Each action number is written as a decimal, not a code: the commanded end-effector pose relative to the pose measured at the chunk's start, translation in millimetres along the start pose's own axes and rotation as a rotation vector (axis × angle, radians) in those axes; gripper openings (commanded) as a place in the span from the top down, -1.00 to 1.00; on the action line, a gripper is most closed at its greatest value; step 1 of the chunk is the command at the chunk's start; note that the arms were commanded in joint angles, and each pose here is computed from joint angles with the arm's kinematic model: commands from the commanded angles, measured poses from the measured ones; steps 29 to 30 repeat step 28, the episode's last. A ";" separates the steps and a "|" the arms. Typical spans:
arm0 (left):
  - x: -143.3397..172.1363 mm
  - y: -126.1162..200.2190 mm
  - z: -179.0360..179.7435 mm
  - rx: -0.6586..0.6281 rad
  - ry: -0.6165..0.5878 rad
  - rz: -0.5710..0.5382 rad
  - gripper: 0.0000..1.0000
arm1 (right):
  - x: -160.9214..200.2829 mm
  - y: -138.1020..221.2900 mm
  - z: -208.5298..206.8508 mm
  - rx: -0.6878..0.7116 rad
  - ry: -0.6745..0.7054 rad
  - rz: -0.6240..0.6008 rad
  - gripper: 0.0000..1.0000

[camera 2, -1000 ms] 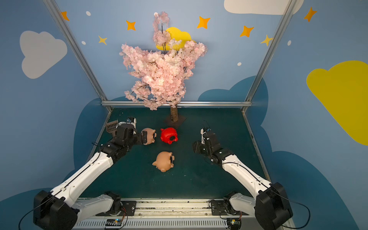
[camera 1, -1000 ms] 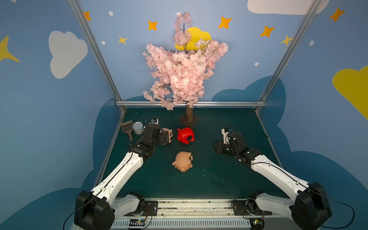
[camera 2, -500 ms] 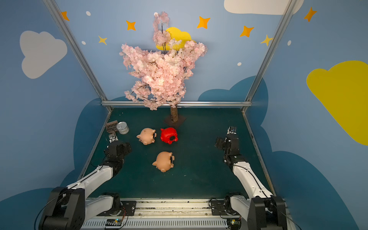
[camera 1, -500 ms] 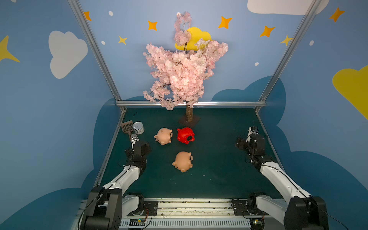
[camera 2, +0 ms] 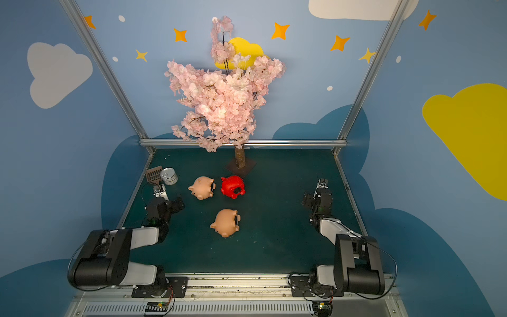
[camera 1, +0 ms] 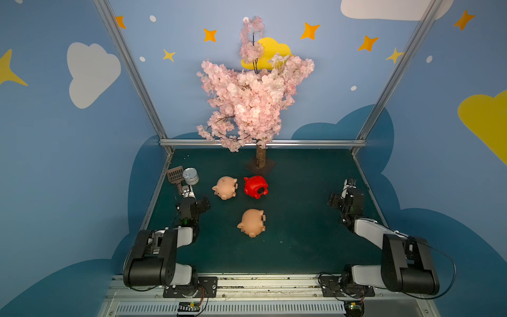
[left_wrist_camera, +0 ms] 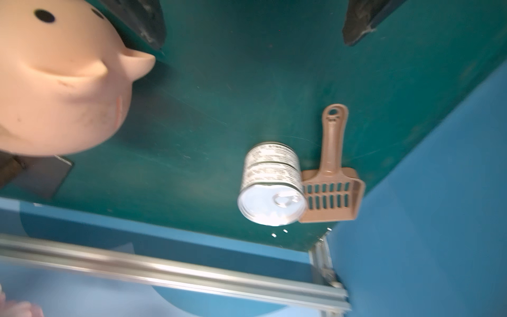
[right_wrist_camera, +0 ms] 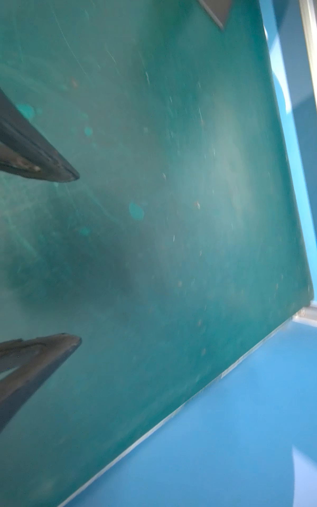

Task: Close piggy banks
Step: Reset both arms

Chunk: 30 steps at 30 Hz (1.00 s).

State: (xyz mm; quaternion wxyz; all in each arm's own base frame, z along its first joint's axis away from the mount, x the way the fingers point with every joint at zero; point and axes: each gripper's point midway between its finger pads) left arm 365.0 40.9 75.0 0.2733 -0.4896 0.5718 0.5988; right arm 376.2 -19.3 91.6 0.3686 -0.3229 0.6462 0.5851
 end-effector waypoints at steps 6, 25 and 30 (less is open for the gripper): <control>-12.4 -14.7 -29.5 0.119 -0.085 -0.046 -0.99 | -7.4 -12.4 38.6 -0.192 0.093 -0.129 -0.75; -11.8 -15.8 -30.3 0.106 -0.087 -0.022 -0.99 | -2.2 -12.1 42.6 -0.199 0.136 -0.059 -0.76; -12.5 -15.3 -30.5 0.107 -0.087 -0.026 -0.99 | -3.0 -12.1 42.6 -0.199 0.137 -0.060 -0.76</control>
Point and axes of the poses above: each gripper's point midway between its finger pads, its own y axis back along the fingers, its own z axis along the line the jaws close on, x = y × z, and after that the axes turned 5 degrees about y, right-handed
